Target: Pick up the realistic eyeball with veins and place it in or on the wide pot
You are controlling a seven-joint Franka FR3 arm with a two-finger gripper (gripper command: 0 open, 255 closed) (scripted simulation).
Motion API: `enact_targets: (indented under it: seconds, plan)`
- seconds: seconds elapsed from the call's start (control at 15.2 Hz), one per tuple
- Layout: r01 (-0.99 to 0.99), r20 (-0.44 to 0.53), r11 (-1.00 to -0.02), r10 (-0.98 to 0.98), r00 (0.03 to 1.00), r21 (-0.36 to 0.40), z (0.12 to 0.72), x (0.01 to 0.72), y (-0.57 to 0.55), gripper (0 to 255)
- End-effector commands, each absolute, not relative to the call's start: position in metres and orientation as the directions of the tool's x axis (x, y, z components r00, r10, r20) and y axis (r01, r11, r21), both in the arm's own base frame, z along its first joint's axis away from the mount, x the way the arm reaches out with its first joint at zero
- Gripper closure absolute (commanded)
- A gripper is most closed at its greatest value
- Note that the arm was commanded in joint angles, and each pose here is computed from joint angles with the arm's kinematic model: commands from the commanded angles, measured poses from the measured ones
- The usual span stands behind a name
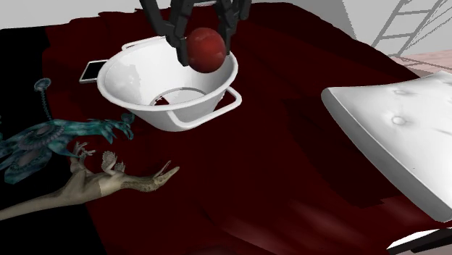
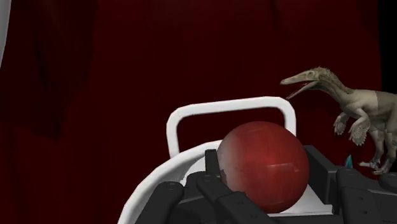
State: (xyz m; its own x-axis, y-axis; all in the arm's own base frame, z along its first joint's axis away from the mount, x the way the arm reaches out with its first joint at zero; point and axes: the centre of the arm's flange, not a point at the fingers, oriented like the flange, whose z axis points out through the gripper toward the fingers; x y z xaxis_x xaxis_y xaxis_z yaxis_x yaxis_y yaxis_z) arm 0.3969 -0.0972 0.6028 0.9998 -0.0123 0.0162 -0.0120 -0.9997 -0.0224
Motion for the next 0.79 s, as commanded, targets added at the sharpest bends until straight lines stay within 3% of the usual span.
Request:
enact_targets:
  seconds: [0.0,0.73]
  plan:
    - [-0.012,0.016,-1.0,-0.012,1.0,-0.023,0.602,0.423,-0.096,255]
    - [-0.012,0.016,-1.0,-0.012,1.0,-0.023,0.603,0.576,-0.094,255]
